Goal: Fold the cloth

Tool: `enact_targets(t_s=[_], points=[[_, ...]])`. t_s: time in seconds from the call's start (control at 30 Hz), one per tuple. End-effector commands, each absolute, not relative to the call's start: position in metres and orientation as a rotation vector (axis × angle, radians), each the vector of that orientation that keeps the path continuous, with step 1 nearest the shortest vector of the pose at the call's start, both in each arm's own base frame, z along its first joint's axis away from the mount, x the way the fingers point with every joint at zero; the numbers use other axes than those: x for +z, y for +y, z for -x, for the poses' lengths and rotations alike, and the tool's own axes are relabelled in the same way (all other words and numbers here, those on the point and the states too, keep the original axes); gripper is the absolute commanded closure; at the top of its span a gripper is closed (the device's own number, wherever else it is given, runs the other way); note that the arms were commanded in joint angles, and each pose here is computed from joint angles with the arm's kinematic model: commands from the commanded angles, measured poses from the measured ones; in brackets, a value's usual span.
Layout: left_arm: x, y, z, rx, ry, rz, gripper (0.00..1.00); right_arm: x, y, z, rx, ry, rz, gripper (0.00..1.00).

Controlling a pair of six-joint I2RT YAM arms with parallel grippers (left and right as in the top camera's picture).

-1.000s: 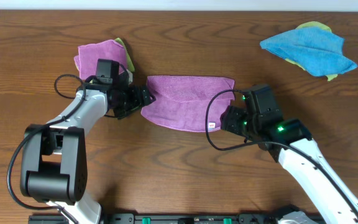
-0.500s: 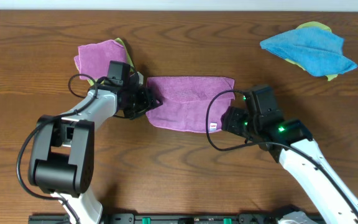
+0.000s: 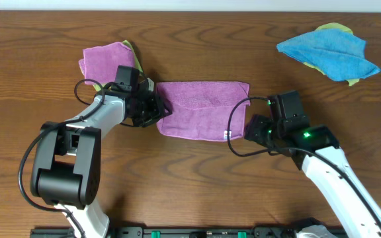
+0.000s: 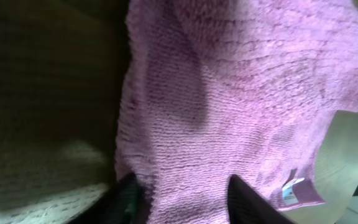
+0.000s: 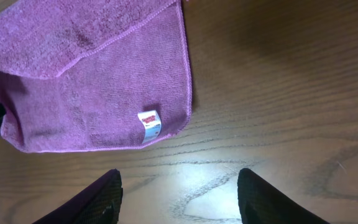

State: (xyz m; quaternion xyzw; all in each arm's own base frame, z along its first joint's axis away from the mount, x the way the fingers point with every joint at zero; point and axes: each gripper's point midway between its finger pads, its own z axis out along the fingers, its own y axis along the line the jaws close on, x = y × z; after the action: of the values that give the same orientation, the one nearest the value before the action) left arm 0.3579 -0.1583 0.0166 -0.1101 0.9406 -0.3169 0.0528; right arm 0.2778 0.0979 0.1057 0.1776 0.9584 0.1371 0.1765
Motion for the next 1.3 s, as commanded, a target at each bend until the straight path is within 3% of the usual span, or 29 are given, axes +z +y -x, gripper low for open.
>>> enact_targets(t_s=[0.0,0.53,0.7,0.87,1.07,1.27], points=[[0.008,-0.156,-0.351,-0.929,2.891,0.265,0.48,0.106,0.098,-0.275,0.403,2.715,-0.491,0.40],[-0.010,-0.147,-0.341,-0.844,2.937,0.314,0.48,0.106,0.099,-0.276,0.411,2.713,-0.488,0.42],[-0.010,-0.167,-0.339,-0.922,2.908,0.308,0.60,0.109,0.103,-0.279,0.446,2.700,-0.479,0.42],[-0.013,-0.174,-0.332,-0.880,2.932,0.261,0.93,0.109,0.103,-0.278,0.446,2.706,-0.462,0.43],[-0.015,-0.167,-0.327,-0.866,2.959,0.257,0.94,0.100,0.099,-0.269,0.407,2.747,-0.432,0.44],[-0.010,-0.152,-0.324,-0.934,2.967,0.283,0.94,0.061,0.098,-0.255,0.458,2.774,-0.449,0.42]])
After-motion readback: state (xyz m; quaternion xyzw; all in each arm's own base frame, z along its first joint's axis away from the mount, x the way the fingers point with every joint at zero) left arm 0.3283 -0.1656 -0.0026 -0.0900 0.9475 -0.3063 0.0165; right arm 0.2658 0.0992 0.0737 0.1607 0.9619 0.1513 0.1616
